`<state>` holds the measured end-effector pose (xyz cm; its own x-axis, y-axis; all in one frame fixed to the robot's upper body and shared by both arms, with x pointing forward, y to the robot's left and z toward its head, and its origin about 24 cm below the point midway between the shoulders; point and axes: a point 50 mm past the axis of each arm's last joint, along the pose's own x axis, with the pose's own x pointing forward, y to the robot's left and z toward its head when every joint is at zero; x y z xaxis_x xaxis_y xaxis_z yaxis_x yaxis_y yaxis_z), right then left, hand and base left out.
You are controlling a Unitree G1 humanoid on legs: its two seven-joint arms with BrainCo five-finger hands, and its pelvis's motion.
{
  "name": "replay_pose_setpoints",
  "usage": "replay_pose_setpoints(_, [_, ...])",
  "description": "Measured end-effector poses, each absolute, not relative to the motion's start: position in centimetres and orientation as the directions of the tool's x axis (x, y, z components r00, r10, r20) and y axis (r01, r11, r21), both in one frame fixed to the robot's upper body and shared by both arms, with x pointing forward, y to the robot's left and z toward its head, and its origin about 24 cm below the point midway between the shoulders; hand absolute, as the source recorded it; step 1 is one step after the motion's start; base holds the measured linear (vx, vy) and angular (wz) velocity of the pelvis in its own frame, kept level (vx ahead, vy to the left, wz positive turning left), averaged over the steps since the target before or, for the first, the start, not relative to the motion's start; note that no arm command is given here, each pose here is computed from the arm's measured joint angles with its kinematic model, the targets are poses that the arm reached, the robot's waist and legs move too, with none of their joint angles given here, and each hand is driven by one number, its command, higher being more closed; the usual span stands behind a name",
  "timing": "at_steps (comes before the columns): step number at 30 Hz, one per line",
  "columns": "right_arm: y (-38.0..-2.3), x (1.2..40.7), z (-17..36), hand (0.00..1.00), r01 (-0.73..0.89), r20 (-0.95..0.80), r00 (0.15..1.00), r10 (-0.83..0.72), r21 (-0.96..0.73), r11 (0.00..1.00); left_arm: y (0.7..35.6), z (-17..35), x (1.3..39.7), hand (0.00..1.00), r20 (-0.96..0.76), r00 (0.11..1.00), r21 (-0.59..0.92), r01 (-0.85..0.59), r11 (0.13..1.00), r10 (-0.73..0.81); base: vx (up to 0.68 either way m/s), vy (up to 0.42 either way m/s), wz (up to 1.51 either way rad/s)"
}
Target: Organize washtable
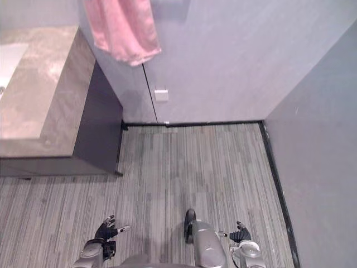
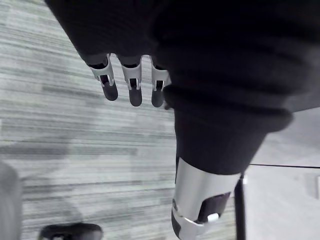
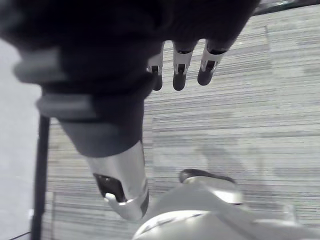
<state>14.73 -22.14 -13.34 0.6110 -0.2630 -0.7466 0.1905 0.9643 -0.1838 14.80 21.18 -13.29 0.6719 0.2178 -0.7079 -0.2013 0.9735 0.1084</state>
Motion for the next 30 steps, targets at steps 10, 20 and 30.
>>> replay_pose_setpoints(10, [-21.8,13.2,-14.3,0.0,0.252,-0.785,0.557,-0.27,-0.15,0.956,20.9,-12.9,15.7,0.0,-0.688,0.693,0.123,-0.184,0.975,0.218,0.36,0.123,-0.16])
replay_pose_setpoints(20, [-21.3,12.9,-14.7,0.0,0.225,-0.809,0.532,-0.25,-0.15,0.963,22.1,-13.4,14.3,0.0,-0.718,0.652,0.161,-0.185,0.97,0.243,0.43,0.16,-0.03])
replay_pose_setpoints(30, [-21.4,11.9,-15.0,0.0,0.226,-0.824,0.506,-0.256,-0.16,0.961,20.2,-14.2,13.6,0.0,-0.749,0.623,0.095,-0.235,0.967,0.225,0.32,-0.111,0.26])
